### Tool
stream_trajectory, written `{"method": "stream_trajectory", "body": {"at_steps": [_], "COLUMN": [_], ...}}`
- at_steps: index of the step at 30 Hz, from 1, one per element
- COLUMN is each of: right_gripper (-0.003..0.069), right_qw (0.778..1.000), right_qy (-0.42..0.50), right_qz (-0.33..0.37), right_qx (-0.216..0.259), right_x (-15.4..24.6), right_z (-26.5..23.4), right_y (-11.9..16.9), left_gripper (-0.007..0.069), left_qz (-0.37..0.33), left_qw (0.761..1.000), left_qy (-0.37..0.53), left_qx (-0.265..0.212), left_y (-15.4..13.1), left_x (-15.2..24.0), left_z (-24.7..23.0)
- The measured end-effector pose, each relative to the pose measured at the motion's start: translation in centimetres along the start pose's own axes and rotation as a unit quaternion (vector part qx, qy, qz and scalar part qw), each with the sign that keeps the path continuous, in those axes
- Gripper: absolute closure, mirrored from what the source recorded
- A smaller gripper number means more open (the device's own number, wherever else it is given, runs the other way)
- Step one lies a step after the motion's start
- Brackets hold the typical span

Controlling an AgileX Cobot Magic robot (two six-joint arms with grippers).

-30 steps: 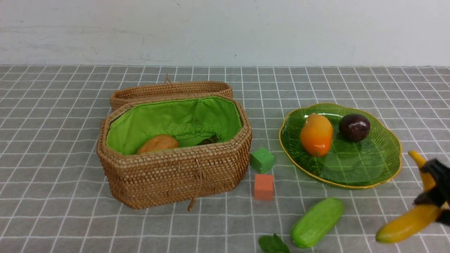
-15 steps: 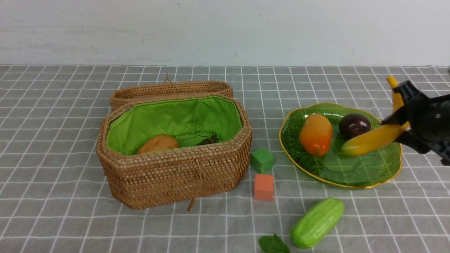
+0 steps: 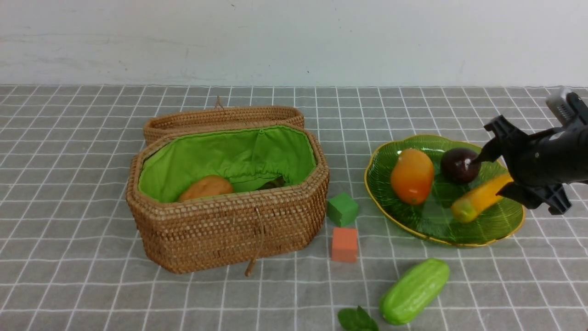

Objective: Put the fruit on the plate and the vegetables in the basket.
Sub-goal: Use the right arm to grab a banana and put it into the right plate, then take a chayote with your right arm and place it on the basket on the left.

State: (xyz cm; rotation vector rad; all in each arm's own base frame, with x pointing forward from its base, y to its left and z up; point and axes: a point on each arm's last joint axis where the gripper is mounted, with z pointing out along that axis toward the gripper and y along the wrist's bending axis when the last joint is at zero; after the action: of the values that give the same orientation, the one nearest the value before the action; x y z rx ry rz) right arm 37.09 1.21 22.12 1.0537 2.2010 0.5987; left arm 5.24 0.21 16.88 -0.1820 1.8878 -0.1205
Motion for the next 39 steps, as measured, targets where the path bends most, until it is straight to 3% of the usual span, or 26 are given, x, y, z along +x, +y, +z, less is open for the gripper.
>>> {"method": "stream_trajectory", "body": {"at_steps": [3,9,13,23,35,39], "right_gripper": [0.0112,0.0109,0.0109,0.0109,0.0109,0.0179], "right_qw": [1.0,0.987,0.975,0.967,0.977,0.971], "right_qy": [0.013,0.074,0.124,0.215,0.19,0.198], "right_qz": [-0.005,-0.144,-0.183,-0.132,-0.075,-0.119], "right_qx": [0.006,0.002,-0.022,0.026,0.055,0.062], "right_x": [0.2,1.5,4.2,13.7,14.9,15.1], "right_z": [0.0,-3.3,-6.8,-5.0,-0.5,-0.1], "right_y": [-0.1,0.9,2.1,-0.3,-1.4,-1.9], "left_gripper": [0.0426,0.0426,0.0426,0.0426,0.0426,0.0419], "left_qz": [0.0,0.0,0.0,0.0,0.0,0.0], "left_qw": [1.0,1.0,1.0,1.0,1.0,1.0], "left_qy": [0.0,0.0,0.0,0.0,0.0,0.0], "left_qx": [0.0,0.0,0.0,0.0,0.0,0.0], "left_y": [0.0,0.0,0.0,0.0,0.0,0.0], "left_x": [0.0,0.0,0.0,0.0,0.0,0.0], "left_z": [0.0,0.0,0.0,0.0,0.0,0.0]}}
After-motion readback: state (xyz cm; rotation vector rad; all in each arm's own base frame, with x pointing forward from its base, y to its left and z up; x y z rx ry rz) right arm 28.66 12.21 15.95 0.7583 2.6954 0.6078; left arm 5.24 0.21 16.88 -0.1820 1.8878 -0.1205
